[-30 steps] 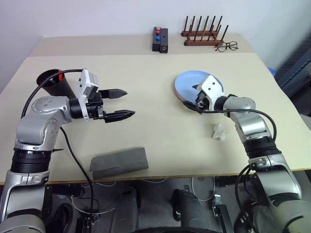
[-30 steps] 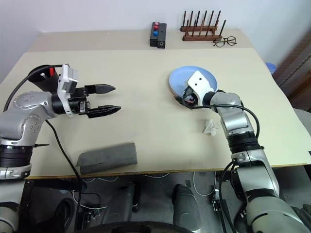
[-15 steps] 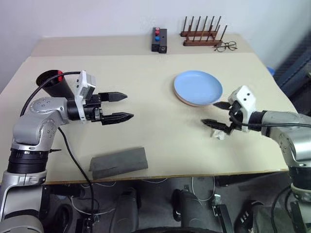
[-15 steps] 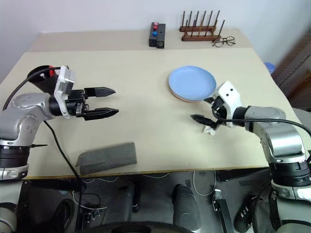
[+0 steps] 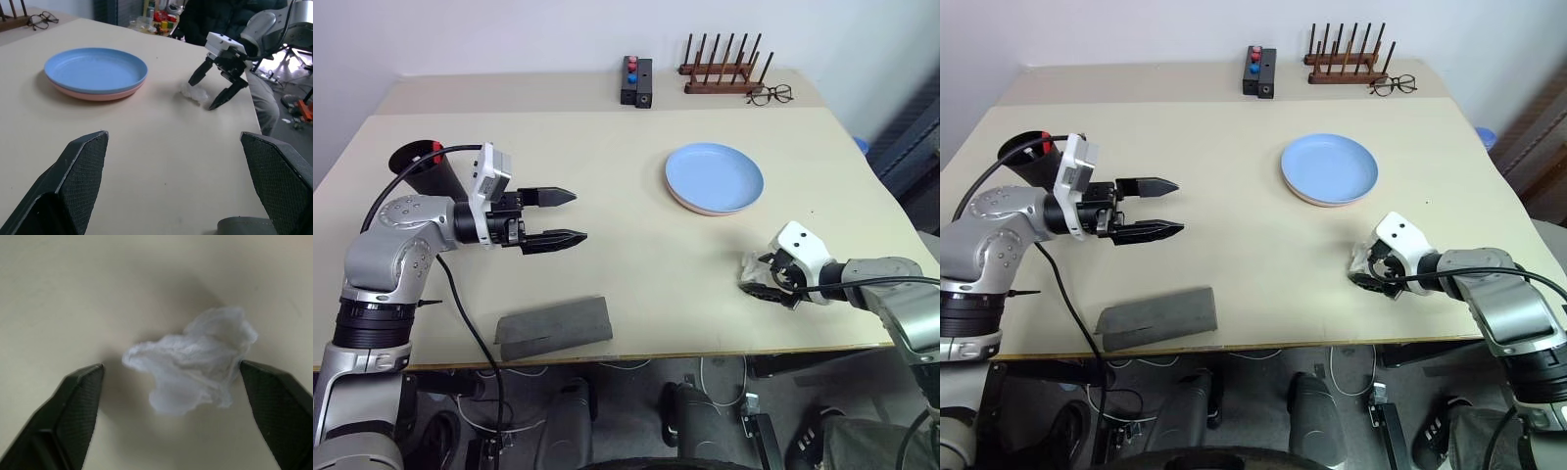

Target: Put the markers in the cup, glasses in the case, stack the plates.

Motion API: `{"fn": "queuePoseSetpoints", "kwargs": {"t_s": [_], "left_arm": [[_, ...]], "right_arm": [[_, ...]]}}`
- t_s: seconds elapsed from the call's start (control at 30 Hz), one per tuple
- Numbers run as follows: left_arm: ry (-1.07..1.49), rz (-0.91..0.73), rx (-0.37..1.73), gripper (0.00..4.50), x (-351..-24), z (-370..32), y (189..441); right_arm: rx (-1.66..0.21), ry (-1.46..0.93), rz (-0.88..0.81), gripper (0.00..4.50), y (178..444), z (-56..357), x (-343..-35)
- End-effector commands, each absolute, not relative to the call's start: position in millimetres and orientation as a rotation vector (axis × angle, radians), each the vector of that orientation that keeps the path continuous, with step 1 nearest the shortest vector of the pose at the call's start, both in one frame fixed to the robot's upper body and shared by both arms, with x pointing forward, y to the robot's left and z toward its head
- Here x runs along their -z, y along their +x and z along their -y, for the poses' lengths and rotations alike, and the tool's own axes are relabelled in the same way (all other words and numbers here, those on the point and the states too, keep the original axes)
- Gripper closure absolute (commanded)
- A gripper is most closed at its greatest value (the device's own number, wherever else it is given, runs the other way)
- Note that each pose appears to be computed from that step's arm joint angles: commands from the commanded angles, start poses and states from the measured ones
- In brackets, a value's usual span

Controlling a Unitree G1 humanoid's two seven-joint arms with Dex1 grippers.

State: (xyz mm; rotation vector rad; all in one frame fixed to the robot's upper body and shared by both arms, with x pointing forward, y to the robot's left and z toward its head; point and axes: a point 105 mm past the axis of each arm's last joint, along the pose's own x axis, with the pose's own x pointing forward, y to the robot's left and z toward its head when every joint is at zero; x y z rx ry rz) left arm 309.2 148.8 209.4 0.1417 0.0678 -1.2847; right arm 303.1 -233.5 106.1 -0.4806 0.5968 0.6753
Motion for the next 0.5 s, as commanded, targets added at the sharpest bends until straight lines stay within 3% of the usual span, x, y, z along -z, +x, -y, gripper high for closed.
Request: {"fn": "queuePoseSetpoints", "kwargs": {"t_s": [0.03,0.17,0.33,0.5], "left_arm": [[0.179,-0.027,1.288,0.00,-222,-150,305],[0.177,-0.023,1.287,0.00,-222,-149,305],[0.167,-0.009,1.285,0.00,-225,-149,305],[0.149,0.016,1.269,0.00,-231,-151,308]], "right_arm": [[-0.633,-0.503,-0.555,2.28,313,239,-116],[-0.628,-0.516,-0.538,4.28,318,239,-120],[-0.714,-0.428,-0.442,4.40,318,227,-146],[-0.907,-0.272,-0.248,4.40,307,192,-201]]}}
